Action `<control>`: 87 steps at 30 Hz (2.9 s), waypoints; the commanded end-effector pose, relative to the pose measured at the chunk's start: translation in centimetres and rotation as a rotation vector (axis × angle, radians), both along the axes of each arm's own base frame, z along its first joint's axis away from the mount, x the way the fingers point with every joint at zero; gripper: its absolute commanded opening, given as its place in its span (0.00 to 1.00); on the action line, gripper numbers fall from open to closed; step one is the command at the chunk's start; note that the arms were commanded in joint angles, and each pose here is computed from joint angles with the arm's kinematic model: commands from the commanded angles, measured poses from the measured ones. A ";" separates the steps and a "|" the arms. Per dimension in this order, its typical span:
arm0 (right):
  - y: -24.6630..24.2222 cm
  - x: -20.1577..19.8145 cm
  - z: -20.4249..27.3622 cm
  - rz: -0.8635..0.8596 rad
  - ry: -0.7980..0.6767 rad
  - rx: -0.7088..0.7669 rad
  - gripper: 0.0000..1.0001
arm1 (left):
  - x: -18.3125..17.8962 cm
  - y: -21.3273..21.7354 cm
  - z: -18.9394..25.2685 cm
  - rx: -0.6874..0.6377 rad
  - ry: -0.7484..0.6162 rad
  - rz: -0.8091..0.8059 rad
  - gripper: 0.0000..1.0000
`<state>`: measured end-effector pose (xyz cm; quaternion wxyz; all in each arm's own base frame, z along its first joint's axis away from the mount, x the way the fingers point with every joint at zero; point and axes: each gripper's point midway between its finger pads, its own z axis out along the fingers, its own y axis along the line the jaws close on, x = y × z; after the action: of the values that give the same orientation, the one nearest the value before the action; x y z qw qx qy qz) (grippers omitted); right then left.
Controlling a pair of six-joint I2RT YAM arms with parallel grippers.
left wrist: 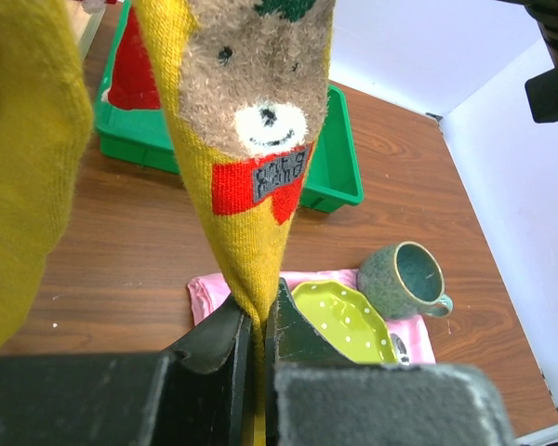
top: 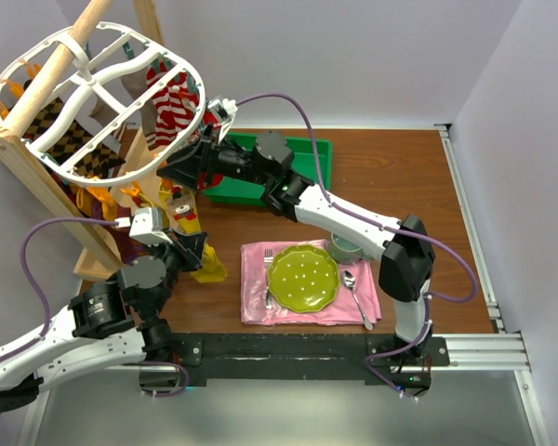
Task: Remove the socks clipped to the hanger
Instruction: Remove the sock from the hanger, then place the sock in the bin.
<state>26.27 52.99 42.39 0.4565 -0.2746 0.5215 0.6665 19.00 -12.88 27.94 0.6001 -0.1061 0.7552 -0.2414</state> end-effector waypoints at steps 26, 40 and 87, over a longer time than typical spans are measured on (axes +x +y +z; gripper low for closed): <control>-0.4 1.1 1.7 -0.159 -0.056 -0.018 0.00 | -0.7 -1.2 0.6 0.030 -0.018 -0.105 0.00; -3.2 0.9 0.3 -0.269 -0.052 -0.116 0.63 | -0.8 -2.1 -0.1 0.071 -0.012 -0.146 0.00; -40.0 -4.9 -7.3 -1.217 0.263 -0.368 0.87 | 32.5 -23.2 -6.9 0.453 -0.153 -0.126 0.37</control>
<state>21.35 12.36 35.88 0.6454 0.0899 0.7253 0.2220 48.92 -35.20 17.56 0.6058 0.1033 0.7841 -0.0871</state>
